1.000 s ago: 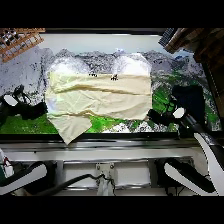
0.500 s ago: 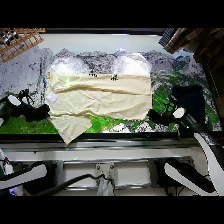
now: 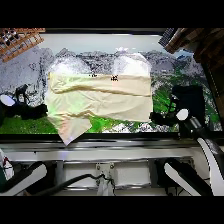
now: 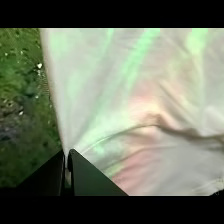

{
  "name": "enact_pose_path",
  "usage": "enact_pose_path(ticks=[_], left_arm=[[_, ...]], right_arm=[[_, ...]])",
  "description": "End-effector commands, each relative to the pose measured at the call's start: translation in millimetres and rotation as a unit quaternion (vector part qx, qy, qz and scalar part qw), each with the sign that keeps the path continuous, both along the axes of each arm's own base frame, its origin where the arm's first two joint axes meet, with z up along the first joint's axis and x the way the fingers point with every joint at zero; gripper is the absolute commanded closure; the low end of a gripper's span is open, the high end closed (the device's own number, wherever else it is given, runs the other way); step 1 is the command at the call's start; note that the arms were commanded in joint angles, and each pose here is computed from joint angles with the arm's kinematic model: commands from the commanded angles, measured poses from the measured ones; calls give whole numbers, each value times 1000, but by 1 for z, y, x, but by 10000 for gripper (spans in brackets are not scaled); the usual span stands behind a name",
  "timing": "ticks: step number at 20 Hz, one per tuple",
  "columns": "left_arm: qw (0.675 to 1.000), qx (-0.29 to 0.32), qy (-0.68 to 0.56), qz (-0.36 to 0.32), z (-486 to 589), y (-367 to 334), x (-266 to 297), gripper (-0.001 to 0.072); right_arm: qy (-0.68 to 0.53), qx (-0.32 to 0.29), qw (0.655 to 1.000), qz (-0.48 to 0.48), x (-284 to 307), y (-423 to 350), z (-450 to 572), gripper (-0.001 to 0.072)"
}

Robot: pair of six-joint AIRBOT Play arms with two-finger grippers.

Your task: Fold the clothes and pants, and hang the long-sleeved shirts on hangers.

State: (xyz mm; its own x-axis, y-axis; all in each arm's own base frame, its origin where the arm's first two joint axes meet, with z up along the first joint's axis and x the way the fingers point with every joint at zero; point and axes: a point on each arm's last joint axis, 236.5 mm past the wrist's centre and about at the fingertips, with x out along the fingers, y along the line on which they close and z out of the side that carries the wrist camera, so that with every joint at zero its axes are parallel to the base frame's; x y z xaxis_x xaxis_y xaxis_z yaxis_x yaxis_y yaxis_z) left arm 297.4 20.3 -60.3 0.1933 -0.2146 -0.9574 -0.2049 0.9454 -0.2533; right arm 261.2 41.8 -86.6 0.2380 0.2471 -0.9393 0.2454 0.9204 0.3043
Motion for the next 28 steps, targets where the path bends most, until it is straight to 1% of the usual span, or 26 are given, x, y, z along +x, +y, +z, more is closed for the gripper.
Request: enact_pose_path(ticks=[1,3,7,10,12,14,16,19,23,24,26,28], left_arm=[[996,74,-38,-43,45,20,-20,691],[992,100,-53,-47,65,25,-32,691],[991,103,-59,-55,85,18,-53,691],[990,107,-69,-56,90,17,-55,691],[989,111,-82,-52,90,20,-46,691],[988,108,-99,-46,87,21,-30,691],[987,99,-117,-37,82,20,-12,692],[984,93,-152,-17,73,24,22,693],[974,111,-199,6,66,42,68,694],[972,115,-205,1,62,43,79,694],[967,131,-217,-39,53,37,101,694],[961,138,-233,-54,43,31,123,694]], right_arm=[[-19,-57,997,43,-15,-19,23,691],[-31,-69,996,49,-20,-22,34,691],[-15,-84,994,65,-42,-27,44,692],[-29,-98,992,68,-47,-32,55,692],[-53,-102,991,64,-37,-33,64,691],[-92,-104,989,55,-13,-34,77,691],[-116,-92,988,46,15,-30,89,691],[-110,-69,990,60,59,-22,89,691],[-81,-49,993,71,122,-19,68,691],[-75,-38,994,70,135,-16,62,691],[-65,-23,995,66,160,-12,48,690],[-57,-17,996,64,179,-12,36,690]])
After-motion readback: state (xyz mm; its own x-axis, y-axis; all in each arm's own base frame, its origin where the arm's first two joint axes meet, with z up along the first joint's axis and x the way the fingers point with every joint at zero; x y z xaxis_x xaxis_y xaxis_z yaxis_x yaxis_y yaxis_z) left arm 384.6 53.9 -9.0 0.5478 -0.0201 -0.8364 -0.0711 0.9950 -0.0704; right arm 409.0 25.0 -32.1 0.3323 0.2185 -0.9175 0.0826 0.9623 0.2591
